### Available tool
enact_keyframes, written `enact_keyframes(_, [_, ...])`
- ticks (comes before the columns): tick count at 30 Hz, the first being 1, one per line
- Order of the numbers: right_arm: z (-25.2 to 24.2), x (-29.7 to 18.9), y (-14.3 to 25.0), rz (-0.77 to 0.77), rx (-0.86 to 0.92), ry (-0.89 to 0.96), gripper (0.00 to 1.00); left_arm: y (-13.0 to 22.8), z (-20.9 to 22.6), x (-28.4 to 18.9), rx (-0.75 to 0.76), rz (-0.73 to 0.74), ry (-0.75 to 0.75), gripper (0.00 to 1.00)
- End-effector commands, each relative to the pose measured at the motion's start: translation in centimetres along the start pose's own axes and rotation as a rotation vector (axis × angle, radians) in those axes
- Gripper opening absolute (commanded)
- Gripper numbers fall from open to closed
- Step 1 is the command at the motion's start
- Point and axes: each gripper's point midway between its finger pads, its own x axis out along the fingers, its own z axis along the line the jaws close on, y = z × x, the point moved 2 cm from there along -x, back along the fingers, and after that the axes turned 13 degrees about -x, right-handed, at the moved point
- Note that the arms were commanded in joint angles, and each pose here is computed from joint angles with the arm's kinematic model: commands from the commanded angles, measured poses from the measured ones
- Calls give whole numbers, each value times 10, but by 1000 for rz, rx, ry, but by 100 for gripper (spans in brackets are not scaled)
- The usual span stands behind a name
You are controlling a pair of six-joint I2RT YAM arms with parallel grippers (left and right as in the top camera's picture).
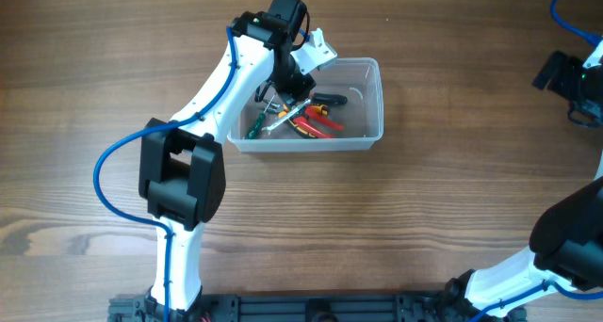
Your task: Pack container
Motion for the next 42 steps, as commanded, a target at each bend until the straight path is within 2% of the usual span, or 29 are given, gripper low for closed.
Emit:
enact_keyframes(1, [2,1,0,0,15,-9,100,-6,5,0,11,-26,5,50])
enact_keyframes(4, [3,1,0,0,14,-10,100,-16,11,-9,-28,-74,-13,57])
enact_keyframes(7, [2,1,0,0,15,-9,100,-37,19,-44,-89,-179,-43,59])
enact_keyframes(10, [2,1,0,0,15,-9,100,-59,32,-112,-105,-336,-96,67])
enact_keyframes(13, [2,1,0,0,15,-9,100,-65,42,-186,-108,-491,-161,75])
enact_keyframes(16, [3,1,0,-1,14,-9,100,-43,54,-276,-135,-649,-257,79])
enact_keyframes(17, [2,1,0,0,15,-9,100,-26,58,-306,-160,-687,-294,79])
enact_keyframes(19, [3,1,0,0,14,-10,100,0,60,-334,-198,-702,-318,80])
enact_keyframes(24, [3,1,0,0,14,-10,100,59,40,-354,-285,-639,-239,90])
enact_keyframes(26, [2,1,0,0,14,-9,100,83,27,-351,-332,-578,-182,100])
enact_keyframes(29, [3,1,0,0,14,-10,100,115,2,-346,-409,-494,-57,100])
enact_keyframes(31, [3,1,0,0,14,-10,100,124,-7,-347,-443,-477,-22,100])
enact_keyframes(37, [2,1,0,0,15,-9,100,139,-27,-361,-496,-520,-37,100])
enact_keyframes(42, [3,1,0,0,14,-10,100,171,-58,-360,-514,-531,-39,100])
